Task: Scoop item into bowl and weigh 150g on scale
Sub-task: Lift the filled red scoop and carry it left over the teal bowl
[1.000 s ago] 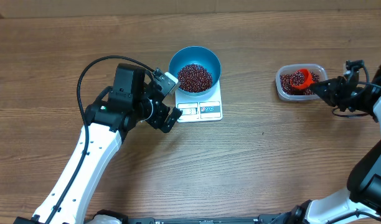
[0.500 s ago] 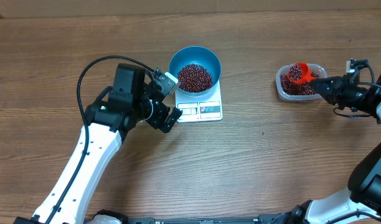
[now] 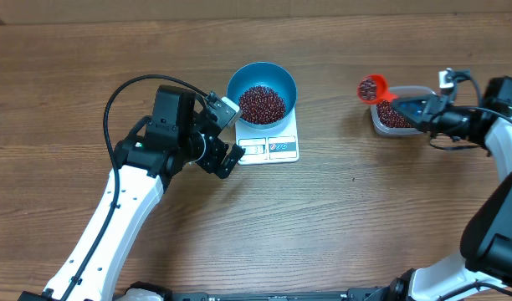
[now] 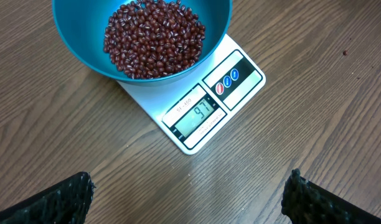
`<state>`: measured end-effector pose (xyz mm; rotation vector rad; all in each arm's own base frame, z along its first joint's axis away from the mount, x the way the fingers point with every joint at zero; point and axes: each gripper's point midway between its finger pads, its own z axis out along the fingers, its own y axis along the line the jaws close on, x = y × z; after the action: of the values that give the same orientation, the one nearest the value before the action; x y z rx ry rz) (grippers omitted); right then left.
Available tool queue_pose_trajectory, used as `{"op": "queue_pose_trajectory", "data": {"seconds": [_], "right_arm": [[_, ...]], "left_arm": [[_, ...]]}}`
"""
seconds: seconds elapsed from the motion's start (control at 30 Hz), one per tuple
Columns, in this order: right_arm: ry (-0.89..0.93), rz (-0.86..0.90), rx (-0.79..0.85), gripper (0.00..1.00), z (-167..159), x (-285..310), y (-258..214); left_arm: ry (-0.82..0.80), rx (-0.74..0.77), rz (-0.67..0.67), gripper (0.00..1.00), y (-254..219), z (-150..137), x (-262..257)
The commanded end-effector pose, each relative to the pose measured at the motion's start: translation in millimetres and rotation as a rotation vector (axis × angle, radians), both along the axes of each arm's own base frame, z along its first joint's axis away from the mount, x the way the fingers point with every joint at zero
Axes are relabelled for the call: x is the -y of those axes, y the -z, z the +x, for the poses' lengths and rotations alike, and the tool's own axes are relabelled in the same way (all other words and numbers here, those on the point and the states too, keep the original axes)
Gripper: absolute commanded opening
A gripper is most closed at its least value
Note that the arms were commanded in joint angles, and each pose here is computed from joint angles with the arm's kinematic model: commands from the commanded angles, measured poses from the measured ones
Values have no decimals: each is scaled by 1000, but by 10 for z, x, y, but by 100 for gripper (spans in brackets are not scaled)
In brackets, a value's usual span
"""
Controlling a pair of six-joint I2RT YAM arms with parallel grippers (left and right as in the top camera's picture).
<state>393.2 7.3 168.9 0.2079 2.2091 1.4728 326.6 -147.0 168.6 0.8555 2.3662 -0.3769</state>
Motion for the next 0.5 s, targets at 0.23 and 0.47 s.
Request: {"op": "queue_pose_trajectory", "data": {"seconds": [0.23, 0.47], "right_arm": [[-139, -21, 85, 4, 259, -647, -375], [-194, -133, 104, 4, 345, -1089, -391]], "left_arm": [[32, 18, -10, 100, -53, -33, 46], [32, 18, -10, 100, -53, -33, 46]]}}
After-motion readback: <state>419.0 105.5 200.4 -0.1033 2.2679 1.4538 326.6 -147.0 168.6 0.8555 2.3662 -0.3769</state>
